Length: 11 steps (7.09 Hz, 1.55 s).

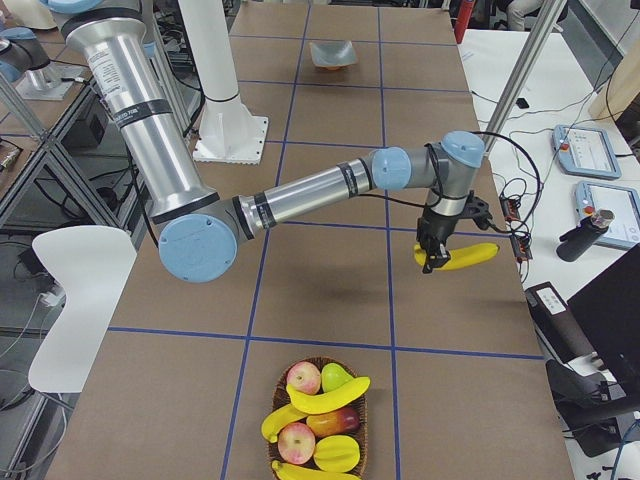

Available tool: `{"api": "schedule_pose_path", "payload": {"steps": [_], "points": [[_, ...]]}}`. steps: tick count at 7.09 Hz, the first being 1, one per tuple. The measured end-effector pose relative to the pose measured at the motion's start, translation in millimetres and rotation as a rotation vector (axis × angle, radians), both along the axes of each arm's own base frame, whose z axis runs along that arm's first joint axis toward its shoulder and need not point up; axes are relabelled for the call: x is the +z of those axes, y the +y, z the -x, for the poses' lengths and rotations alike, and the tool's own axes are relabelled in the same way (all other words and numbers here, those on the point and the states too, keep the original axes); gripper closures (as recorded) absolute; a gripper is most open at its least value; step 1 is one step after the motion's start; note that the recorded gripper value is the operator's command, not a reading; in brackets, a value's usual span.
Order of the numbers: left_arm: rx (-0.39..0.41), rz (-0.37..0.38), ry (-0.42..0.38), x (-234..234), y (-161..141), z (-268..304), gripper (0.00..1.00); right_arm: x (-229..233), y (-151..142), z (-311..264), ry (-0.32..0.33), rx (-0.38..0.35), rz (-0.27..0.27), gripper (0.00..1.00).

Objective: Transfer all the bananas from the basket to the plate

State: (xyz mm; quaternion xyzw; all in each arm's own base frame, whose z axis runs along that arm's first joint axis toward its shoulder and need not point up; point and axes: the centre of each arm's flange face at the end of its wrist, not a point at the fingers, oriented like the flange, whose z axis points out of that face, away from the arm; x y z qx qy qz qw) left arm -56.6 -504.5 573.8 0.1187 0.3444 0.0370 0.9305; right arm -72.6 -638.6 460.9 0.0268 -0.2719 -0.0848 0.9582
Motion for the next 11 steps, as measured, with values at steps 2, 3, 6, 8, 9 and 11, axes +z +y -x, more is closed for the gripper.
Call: {"api": "schedule_pose_path", "payload": {"steps": [2, 3, 6, 8, 9, 11], "points": [[-0.005, -0.025, 0.013, -29.4, -23.3, -18.1, 0.00, -66.1, 20.5, 119.3, -0.084, 0.078, -0.024, 1.00], [-0.024, -0.026, 0.029, -49.8, -36.9, -31.8, 0.00, -89.4, 35.9, 171.0, -0.158, 0.126, -0.036, 1.00], [-0.110, -0.043, 0.135, -108.2, -64.7, -97.0, 0.00, -159.0, 100.2, 278.2, -0.407, 0.200, -0.017, 1.00], [-0.165, -0.027, 0.263, -143.0, -64.7, -157.9, 0.00, -216.1, 138.0, 325.9, -0.538, 0.163, 0.020, 1.00], [-0.188, -0.008, 0.333, -159.8, -61.0, -185.0, 0.00, -242.7, 154.9, 344.9, -0.580, 0.124, 0.023, 1.00], [-0.221, 0.051, 0.479, -201.4, -52.7, -237.6, 0.00, -293.7, 186.2, 378.9, -0.647, 0.062, 0.027, 1.00]]}}
